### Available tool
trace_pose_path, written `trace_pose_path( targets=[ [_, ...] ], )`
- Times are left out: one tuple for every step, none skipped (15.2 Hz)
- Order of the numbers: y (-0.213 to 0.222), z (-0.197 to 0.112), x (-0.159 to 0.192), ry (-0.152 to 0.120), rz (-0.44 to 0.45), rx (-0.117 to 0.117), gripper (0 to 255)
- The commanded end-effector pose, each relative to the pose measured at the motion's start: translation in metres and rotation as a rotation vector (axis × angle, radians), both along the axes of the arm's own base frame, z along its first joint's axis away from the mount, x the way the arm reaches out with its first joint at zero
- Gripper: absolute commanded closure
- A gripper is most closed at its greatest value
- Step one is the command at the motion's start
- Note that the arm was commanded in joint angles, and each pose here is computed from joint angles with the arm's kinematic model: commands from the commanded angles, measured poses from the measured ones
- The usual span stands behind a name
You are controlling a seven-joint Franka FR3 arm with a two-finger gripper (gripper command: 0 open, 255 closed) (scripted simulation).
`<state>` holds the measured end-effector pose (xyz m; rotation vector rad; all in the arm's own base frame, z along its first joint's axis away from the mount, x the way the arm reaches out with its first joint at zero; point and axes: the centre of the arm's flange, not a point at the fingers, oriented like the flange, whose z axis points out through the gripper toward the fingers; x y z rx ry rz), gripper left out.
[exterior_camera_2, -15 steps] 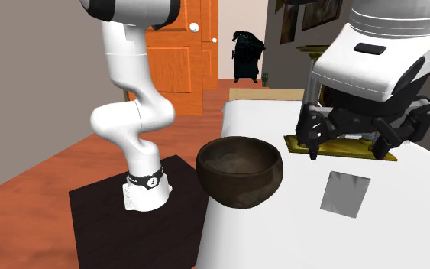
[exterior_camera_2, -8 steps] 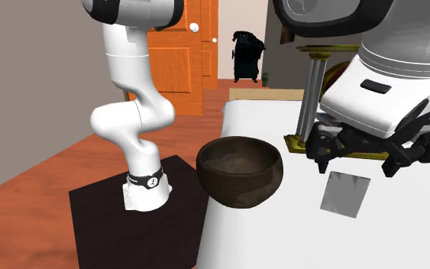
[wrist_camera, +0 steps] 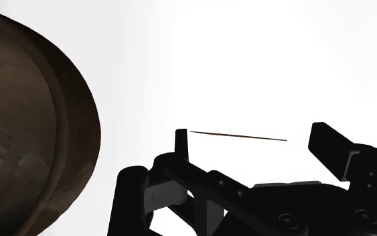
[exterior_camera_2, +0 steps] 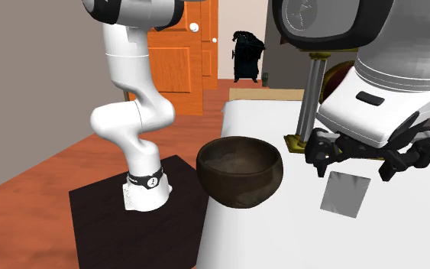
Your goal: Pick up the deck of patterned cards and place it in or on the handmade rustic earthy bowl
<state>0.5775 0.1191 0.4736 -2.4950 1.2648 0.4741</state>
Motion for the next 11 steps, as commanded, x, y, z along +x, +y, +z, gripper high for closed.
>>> trace_pose_path(
  targets=[
    [0.0,0.0,0.0,0.0,0.0,0.0,0],
    [0.0,0.0,0.0,0.0,0.0,0.0,255],
    [0.0,0.0,0.0,0.0,0.0,0.0,255],
    [0.0,0.0,0.0,0.0,0.0,0.0,255],
    [0.0,0.0,0.0,0.0,0.0,0.0,255],
    [0.0,0.0,-0.0001,0.0,0.0,0.0,255],
    [0.0,0.0,-0.0001,0.0,0.0,0.0,255],
    [0.0,0.0,-0.0001,0.0,0.0,0.0,255],
    [0.0001,0.0001,-0.0001,0.0,0.0,0.0,255],
    [0.0001,0.0002,-0.0001,0.0,0.0,0.0,255],
    [0.0,0.0,0.0,0.0,0.0,0.0,255]
  ],
)
